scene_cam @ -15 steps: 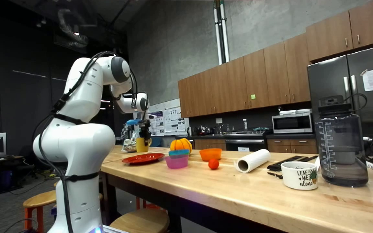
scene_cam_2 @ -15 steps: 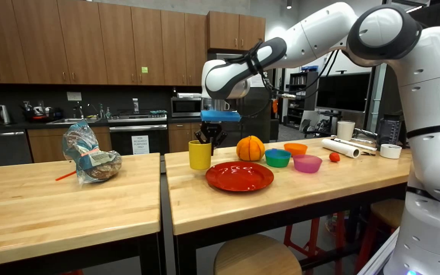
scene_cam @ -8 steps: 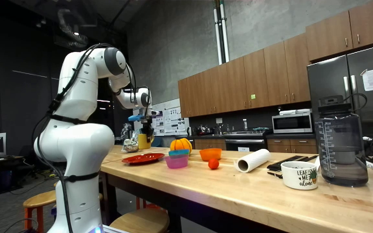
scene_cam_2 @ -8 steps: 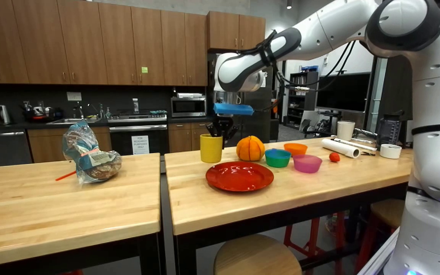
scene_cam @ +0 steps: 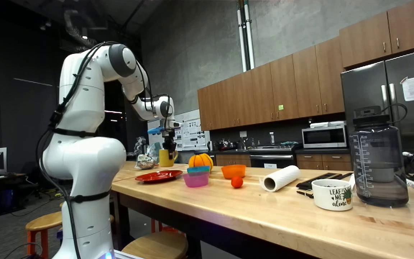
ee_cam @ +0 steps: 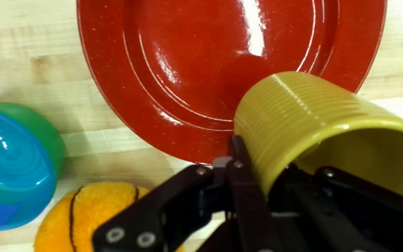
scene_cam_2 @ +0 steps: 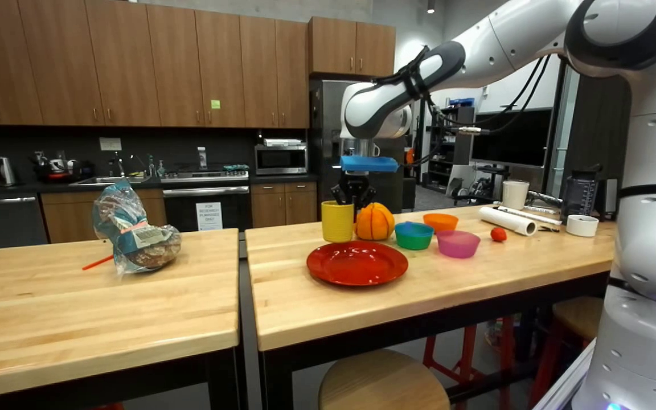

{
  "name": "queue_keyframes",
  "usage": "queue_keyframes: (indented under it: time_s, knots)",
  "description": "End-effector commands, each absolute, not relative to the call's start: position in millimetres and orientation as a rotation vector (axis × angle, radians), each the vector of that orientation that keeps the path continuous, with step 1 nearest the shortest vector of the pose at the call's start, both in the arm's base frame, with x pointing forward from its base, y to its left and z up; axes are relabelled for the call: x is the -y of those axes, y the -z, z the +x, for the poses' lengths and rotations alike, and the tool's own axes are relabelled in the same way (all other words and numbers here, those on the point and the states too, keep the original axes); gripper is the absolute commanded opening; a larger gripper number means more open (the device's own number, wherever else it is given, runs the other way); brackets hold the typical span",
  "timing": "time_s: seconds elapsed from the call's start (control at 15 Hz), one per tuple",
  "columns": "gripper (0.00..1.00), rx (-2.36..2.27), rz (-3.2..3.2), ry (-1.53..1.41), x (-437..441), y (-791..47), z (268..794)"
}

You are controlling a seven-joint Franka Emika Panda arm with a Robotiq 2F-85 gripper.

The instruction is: Pick up the yellow mug and put it on the table in between the orange bowl and the kitchen paper

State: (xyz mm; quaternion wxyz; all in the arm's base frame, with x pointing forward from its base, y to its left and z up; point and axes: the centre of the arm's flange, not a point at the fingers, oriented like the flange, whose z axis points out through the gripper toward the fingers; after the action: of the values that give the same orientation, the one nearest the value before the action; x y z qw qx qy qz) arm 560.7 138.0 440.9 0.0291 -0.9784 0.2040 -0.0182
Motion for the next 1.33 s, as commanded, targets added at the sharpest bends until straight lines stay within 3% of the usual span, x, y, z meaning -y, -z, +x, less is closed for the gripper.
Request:
queue_keyframes:
  time_s: [0.0, 1.27]
  knots:
    - [0.03, -0.684, -2.983, 0.084, -108.1, -452.2, 540.9]
    - [0.03, -0.957, -2.898, 0.102, 30.0, -471.1, 485.9]
